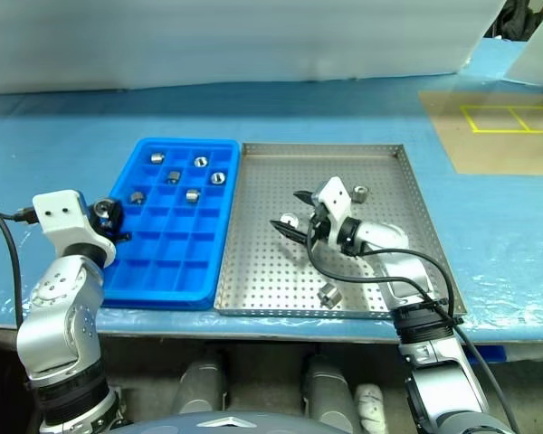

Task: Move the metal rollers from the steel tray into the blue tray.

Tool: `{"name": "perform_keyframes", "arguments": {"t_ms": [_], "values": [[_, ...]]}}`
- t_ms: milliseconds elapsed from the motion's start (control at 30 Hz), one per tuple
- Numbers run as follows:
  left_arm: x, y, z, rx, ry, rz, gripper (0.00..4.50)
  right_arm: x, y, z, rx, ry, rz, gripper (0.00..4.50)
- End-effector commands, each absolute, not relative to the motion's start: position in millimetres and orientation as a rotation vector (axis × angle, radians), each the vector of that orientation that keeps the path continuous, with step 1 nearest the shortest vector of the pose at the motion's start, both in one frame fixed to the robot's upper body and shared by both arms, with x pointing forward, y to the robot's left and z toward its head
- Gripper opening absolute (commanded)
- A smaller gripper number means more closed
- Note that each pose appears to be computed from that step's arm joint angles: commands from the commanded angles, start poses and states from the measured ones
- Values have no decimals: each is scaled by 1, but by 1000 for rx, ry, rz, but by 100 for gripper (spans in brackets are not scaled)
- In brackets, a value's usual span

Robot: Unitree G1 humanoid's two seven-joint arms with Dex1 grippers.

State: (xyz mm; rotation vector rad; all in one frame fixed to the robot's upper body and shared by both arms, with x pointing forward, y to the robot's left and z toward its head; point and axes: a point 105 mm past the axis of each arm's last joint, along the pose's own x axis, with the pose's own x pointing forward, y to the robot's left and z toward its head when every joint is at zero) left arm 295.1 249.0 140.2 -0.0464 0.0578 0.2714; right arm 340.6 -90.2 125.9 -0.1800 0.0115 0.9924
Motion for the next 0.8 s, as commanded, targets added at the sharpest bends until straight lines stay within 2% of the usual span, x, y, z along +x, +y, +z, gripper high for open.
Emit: {"name": "perform_keyframes", "arguments": {"t_ms": [33,500,767,800], "values": [[293,246,147,-51,21,255,168,340,-93,139,-199,-43,989,450],[282,242,120,-95,119,303,168,337,-103,136,-215,-27,958,450],[283,235,117,-99,137,301,446,337,-105,134,-216,-19,950,450],[288,227,121,-105,116,252,449,337,-105,134,-215,-20,948,450]]}}
